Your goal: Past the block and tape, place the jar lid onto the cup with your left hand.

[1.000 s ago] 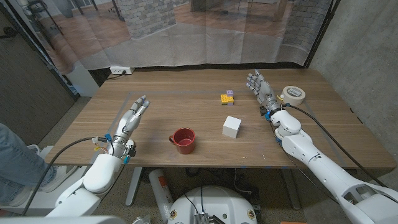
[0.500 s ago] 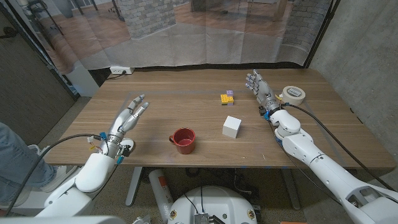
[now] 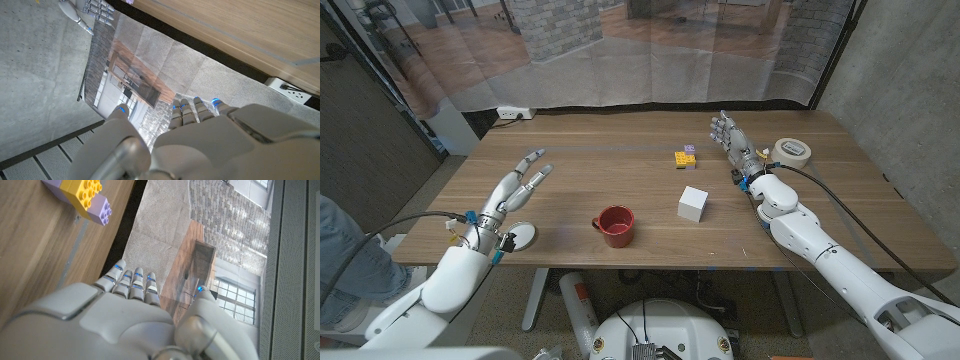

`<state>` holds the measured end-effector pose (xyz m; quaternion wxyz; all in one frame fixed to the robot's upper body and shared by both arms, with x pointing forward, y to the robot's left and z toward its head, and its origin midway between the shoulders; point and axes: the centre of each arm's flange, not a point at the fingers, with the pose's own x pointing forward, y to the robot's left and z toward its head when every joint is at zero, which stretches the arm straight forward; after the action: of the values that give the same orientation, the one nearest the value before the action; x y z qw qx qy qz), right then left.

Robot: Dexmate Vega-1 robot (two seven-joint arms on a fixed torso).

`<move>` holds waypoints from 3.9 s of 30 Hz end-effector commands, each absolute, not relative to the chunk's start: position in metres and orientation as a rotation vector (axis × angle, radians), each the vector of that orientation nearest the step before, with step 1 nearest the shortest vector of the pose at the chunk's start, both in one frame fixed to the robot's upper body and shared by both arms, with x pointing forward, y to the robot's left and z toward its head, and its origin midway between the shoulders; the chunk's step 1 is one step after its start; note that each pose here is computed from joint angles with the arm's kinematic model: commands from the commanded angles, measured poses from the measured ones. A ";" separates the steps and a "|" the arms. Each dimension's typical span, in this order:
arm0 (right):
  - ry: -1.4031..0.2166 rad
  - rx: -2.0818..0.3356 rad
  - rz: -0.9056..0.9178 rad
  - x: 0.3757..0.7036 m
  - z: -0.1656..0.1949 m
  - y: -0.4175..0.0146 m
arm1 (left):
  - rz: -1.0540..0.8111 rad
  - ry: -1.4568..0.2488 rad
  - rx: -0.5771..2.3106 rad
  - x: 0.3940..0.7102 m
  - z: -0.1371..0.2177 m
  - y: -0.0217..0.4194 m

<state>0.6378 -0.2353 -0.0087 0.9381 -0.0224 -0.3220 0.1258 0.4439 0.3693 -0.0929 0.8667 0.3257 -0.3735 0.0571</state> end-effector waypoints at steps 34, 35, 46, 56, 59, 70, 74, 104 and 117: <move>-0.691 -0.045 0.250 0.635 -0.002 -0.229 | 0.201 -0.765 0.994 0.409 -0.083 0.379; -0.694 -0.049 0.251 0.635 -0.002 -0.229 | 0.202 -0.761 1.000 0.408 -0.083 0.379; -0.704 -0.052 0.256 0.633 -0.002 -0.223 | 0.227 -0.769 1.027 0.396 -0.088 0.385; -0.701 -0.050 0.248 0.632 0.000 -0.221 | 0.235 -0.774 1.073 0.396 -0.091 0.386; -0.702 -0.054 0.249 0.633 0.001 -0.221 | 0.239 -0.764 1.093 0.395 -0.093 0.386; -0.680 -0.050 0.261 0.641 -0.003 -0.219 | 0.256 -0.723 1.150 0.390 -0.098 0.385; -0.680 -0.046 0.262 0.642 -0.004 -0.220 | 0.271 -0.732 1.147 0.385 -0.102 0.385; -0.678 -0.043 0.275 0.648 -0.003 -0.216 | 0.366 -0.656 1.214 0.363 -0.117 0.391; -0.673 -0.029 0.269 0.649 -0.004 -0.217 | 0.400 -0.582 1.268 0.357 -0.114 0.396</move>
<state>0.6485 -0.2163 -0.0039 0.9344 -0.0192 -0.3297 0.1335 0.3618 0.3902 -0.1141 0.7546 0.5594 -0.2982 0.1697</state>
